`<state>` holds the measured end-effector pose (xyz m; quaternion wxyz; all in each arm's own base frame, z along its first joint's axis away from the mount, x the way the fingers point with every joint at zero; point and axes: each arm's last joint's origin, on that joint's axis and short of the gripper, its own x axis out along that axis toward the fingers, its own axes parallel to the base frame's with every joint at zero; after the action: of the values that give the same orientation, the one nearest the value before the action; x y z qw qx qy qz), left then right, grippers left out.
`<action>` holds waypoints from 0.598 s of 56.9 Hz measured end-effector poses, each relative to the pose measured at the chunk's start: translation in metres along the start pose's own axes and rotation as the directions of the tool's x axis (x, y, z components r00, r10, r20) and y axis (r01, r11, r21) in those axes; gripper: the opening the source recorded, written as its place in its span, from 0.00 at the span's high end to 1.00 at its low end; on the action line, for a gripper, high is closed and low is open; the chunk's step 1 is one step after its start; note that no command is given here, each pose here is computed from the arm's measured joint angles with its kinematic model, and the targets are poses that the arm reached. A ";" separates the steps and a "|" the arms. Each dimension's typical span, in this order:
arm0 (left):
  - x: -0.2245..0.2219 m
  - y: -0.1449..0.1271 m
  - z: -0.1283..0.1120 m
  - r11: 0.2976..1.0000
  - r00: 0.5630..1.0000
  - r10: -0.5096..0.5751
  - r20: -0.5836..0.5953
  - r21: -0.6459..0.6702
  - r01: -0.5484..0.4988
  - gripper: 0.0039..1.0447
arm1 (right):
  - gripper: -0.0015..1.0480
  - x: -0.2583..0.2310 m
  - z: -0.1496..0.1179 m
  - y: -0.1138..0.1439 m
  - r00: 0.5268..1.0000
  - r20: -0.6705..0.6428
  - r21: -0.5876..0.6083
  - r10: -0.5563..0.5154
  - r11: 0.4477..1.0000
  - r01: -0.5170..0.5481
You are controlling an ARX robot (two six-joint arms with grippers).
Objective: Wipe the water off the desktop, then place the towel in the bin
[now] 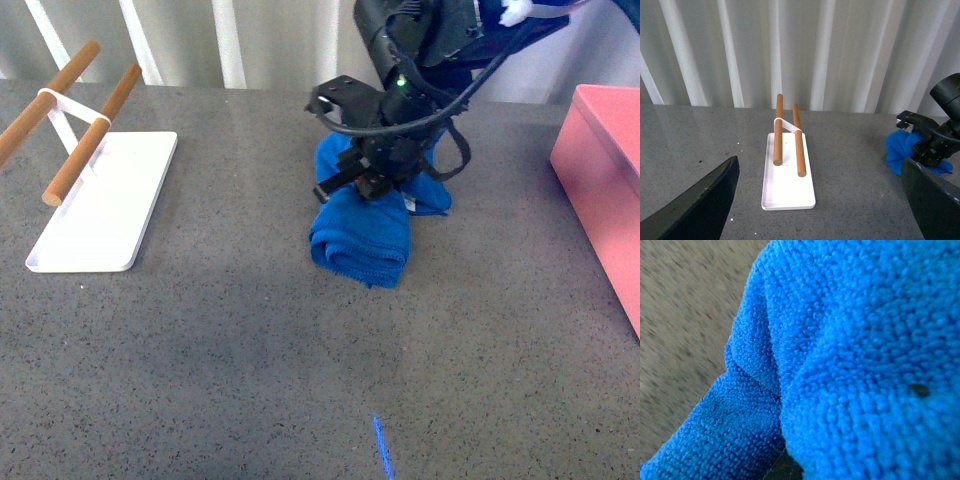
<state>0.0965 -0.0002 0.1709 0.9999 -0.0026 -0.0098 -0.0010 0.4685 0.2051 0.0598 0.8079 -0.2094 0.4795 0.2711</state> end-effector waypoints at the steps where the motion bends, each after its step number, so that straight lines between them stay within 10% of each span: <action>1: 0.000 0.000 0.000 1.000 1.000 0.000 0.000 0.000 0.000 0.06 | 0.96 0.000 0.001 0.002 1.000 0.000 -0.003 0.004 1.000 -0.004; 14: 0.000 0.000 0.000 1.000 1.000 0.000 0.000 0.000 0.000 0.06 | 0.96 -0.007 0.000 0.031 0.999 0.002 -0.017 0.038 0.999 -0.038; 34: 0.000 0.000 0.000 1.000 1.000 0.000 0.000 0.000 0.000 0.06 | 0.96 -0.089 0.020 -0.020 0.975 0.146 0.097 -0.169 0.983 0.156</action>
<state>0.0965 -0.0002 0.1709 0.9999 -0.0026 -0.0098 -0.0010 0.4590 0.1807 0.1490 0.8702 -0.1919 0.4079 0.1988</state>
